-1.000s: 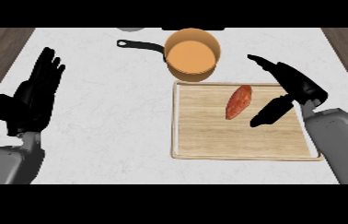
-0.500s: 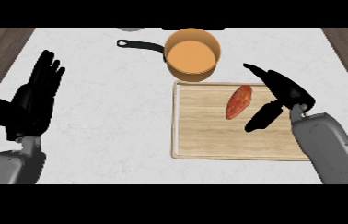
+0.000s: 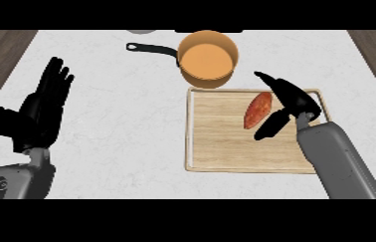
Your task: Pick the sweet potato from the tray and place it in the pot
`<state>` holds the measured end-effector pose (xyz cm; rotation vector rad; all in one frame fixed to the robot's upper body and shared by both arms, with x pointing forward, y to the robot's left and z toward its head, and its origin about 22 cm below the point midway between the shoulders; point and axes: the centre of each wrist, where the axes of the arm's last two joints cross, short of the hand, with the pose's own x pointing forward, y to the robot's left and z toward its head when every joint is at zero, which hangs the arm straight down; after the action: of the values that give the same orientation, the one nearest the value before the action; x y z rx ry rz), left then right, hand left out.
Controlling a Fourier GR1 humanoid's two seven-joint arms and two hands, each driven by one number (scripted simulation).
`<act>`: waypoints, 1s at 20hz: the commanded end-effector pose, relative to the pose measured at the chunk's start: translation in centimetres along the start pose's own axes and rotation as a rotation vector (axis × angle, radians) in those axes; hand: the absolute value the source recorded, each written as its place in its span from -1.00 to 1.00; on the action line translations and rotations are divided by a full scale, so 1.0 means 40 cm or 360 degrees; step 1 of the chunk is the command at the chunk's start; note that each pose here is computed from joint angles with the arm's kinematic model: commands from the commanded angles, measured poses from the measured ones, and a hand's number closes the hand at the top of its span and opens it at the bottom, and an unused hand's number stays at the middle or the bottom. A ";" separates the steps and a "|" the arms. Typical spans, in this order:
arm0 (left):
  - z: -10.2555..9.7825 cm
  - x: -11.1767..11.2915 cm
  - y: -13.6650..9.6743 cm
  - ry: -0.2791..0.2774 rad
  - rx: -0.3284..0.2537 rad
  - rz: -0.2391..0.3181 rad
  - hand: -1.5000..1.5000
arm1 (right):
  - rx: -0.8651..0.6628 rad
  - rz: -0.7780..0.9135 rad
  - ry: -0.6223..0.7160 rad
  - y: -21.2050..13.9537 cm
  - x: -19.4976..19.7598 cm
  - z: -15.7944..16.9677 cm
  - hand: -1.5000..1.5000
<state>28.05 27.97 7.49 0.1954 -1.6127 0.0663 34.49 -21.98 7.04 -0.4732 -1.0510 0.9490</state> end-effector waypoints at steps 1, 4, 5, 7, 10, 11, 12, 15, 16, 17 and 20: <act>-0.023 -0.010 -0.010 -0.0011 0.0033 -0.0010 0.00 | -0.0004 0.0017 0.0022 0.050 0.038 -0.020 -1.00; -0.002 -0.042 0.020 0.0016 0.0022 0.0009 0.00 | 0.0005 0.0047 0.0072 0.038 0.012 -0.044 -1.00; 0.012 0.007 0.016 0.0011 0.0011 -0.0005 0.00 | -0.0001 0.0031 0.0075 0.066 -0.031 -0.018 -1.00; -0.047 0.014 0.017 0.0007 -0.0004 0.0016 0.00 | 0.0028 0.0002 0.0098 0.026 -0.084 -0.062 -1.00; -0.016 0.031 -0.055 0.0010 0.0008 0.0012 0.00 | 0.0039 0.0023 0.0045 0.083 -0.093 -0.060 -1.00; -0.025 0.028 0.000 -0.0021 -0.0011 -0.0004 0.00 | 0.0084 0.0141 -0.0028 0.049 -0.073 -0.063 1.00; -0.018 0.007 0.019 -0.0021 0.0008 -0.0019 0.00 | 0.0096 0.0181 -0.0074 0.004 -0.096 -0.046 1.00; -0.011 0.000 0.001 0.0024 -0.0016 -0.0007 0.00 | 0.0017 0.0195 -0.0118 0.060 -0.084 -0.060 1.00; -0.030 0.011 -0.005 0.0002 -0.0007 0.0004 0.00 | 0.0052 0.0223 -0.0110 0.056 -0.039 -0.094 1.00; -0.038 0.051 0.014 0.0013 -0.0012 -0.0001 0.00 | 0.0037 0.0187 -0.0132 0.113 -0.065 -0.078 1.00; 0.022 0.008 0.040 0.0008 -0.0012 -0.0001 0.00 | 0.0037 0.0196 -0.0144 0.069 -0.089 -0.079 1.00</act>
<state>27.92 28.68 8.39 0.1916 -1.6076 0.0595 35.38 -22.73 2.85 -0.5181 -1.0891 1.0766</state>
